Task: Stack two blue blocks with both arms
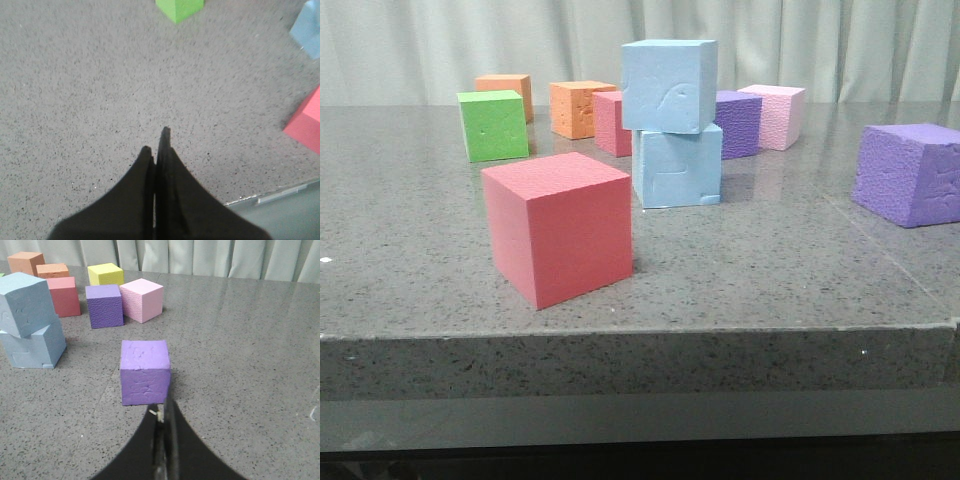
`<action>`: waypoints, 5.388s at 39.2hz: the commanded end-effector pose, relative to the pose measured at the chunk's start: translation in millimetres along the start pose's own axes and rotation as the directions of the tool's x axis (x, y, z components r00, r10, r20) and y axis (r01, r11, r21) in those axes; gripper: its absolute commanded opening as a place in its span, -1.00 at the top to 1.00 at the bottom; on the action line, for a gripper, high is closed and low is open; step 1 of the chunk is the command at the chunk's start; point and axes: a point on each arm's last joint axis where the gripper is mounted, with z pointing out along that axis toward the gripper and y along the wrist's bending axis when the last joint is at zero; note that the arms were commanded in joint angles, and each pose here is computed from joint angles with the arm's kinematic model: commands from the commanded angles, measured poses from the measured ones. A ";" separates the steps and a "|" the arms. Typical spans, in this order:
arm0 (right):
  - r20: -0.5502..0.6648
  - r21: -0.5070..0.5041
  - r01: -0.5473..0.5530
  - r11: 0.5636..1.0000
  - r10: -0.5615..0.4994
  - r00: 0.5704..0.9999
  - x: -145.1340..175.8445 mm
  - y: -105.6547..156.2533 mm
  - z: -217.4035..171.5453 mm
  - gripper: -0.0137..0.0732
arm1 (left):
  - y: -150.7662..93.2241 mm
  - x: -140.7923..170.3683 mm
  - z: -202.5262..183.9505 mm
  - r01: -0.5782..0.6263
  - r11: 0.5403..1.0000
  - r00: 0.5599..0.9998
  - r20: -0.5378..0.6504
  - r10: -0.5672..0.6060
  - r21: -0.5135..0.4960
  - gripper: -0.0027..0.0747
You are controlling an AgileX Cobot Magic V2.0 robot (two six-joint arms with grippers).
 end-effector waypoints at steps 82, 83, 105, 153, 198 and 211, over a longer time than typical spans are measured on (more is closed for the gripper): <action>0.099 -0.015 0.030 0.999 -0.028 0.995 -14.9 1.9 -2.2 0.84 | 8.0 48.2 -52.6 0.011 0.996 0.820 0.569 -0.060 0.088 0.98; 0.099 -0.015 0.030 0.999 -0.028 0.995 -14.9 1.9 -2.2 0.84 | 7.3 48.5 -50.3 0.007 0.996 0.818 0.573 -0.057 0.089 0.98; 0.099 -0.015 0.030 0.999 -0.028 0.995 -14.9 1.9 -2.2 0.84 | 4.9 92.6 -10.9 0.200 0.979 0.740 0.647 -0.183 0.048 0.98; 0.099 -0.015 0.030 0.999 -0.028 0.995 -14.9 1.9 -2.2 0.84 | 7.7 185.1 71.6 0.353 0.929 0.698 0.694 -0.179 -0.115 0.98; 0.168 -0.070 0.168 0.983 -0.154 0.974 10.7 7.8 1.0 0.84 | 7.7 185.0 71.8 0.353 0.929 0.699 0.692 -0.180 -0.115 0.98; 0.252 0.089 0.130 0.988 -0.149 0.956 55.9 -3.1 1.0 0.84 | 7.7 185.0 71.8 0.353 0.929 0.699 0.692 -0.180 -0.115 0.98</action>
